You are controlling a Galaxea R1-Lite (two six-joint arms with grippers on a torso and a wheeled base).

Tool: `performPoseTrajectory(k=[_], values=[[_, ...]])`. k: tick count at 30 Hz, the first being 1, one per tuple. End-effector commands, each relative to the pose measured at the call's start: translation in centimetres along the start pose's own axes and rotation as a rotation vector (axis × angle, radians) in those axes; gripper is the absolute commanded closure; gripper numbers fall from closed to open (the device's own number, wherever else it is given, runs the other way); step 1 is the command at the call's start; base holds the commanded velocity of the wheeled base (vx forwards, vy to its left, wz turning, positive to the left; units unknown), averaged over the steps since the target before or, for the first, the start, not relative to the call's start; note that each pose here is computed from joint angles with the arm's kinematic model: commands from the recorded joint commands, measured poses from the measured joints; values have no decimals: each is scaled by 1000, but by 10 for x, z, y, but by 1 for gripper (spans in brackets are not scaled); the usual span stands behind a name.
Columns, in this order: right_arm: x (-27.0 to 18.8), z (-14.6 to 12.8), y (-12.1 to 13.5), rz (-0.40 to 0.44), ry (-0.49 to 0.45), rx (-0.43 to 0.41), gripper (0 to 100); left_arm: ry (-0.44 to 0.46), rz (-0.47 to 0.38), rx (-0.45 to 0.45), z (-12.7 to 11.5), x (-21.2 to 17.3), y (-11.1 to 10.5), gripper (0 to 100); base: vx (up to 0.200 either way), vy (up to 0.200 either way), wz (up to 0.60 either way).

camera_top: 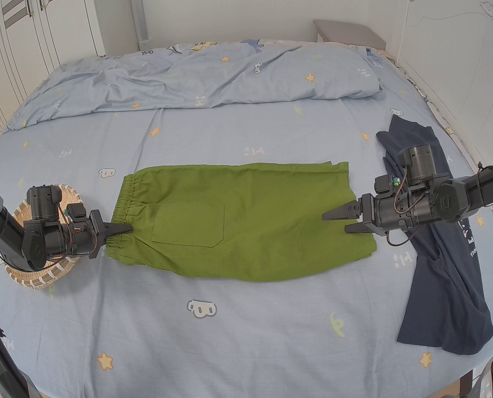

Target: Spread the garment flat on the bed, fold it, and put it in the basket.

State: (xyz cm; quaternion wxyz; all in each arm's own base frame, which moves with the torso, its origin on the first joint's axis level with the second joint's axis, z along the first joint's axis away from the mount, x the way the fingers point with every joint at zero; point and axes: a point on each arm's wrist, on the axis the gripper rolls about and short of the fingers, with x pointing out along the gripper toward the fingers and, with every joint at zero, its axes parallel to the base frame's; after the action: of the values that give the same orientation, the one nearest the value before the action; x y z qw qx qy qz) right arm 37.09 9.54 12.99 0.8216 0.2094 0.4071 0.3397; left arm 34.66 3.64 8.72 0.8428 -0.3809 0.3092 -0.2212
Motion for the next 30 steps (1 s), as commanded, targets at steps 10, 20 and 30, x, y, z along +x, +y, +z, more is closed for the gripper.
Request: performPoseTrajectory(k=[10,20,30], values=[[5,-10,-27,-87,58,94,0,-10,-5,12,2,-2,-3,100,0,0,0],[-33,2,-34,-91,3,135,0,-8,-2,9,2,0,-1,100,0,0,0],[-31,3,-44,-82,7,150,0,-10,-2,10,3,-1,-1,100,0,0,0]])
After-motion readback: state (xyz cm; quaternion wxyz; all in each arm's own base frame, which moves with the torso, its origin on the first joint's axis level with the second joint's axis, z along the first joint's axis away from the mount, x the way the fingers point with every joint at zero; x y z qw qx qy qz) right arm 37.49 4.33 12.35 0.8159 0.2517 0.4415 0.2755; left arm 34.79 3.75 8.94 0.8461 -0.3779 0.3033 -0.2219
